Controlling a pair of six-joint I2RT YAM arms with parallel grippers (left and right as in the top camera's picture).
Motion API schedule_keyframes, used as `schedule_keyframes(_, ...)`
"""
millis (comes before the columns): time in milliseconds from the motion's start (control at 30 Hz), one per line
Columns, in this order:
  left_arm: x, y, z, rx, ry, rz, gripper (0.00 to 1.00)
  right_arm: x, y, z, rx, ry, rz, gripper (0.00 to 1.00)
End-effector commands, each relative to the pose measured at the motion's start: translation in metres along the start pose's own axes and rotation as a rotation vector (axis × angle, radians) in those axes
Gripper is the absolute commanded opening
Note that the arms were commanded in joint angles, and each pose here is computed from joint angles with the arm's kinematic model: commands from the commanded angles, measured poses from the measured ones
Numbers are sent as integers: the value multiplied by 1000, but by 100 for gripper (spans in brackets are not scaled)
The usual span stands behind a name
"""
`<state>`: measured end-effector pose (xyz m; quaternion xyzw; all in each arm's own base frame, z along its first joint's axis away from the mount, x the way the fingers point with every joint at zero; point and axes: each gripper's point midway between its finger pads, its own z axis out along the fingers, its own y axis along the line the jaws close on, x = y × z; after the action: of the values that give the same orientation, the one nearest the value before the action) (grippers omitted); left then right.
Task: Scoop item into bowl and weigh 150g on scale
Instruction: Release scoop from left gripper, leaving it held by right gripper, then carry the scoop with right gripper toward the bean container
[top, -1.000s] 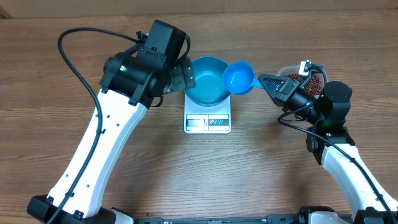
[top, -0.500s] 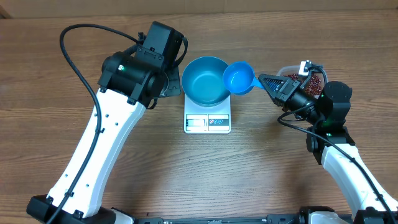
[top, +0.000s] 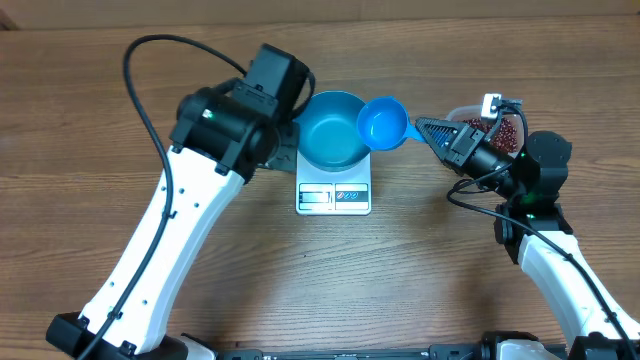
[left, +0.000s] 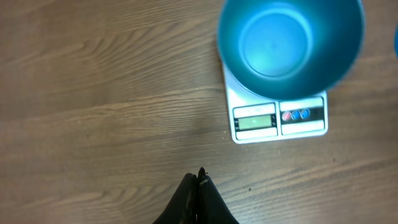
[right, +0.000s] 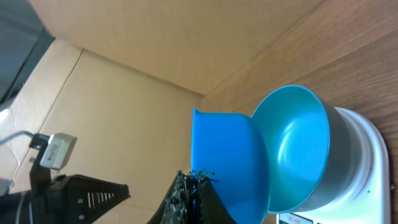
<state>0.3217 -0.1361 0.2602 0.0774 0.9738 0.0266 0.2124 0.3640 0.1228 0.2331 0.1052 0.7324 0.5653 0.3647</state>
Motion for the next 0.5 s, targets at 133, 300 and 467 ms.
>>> schedule_keyframes(133, 3, -21, -11, 20, -27, 270, 5, -6, 36, -16, -71, -14, -268, 4)
schedule_keyframes(300, 5, -25, -13, 30, -29, 303, 4, -23, 44, -36, 4, -107, -320, 4)
schedule_keyframes(467, 4, -30, -13, 53, -35, 304, 5, -48, 18, -65, 283, -198, -313, 4)
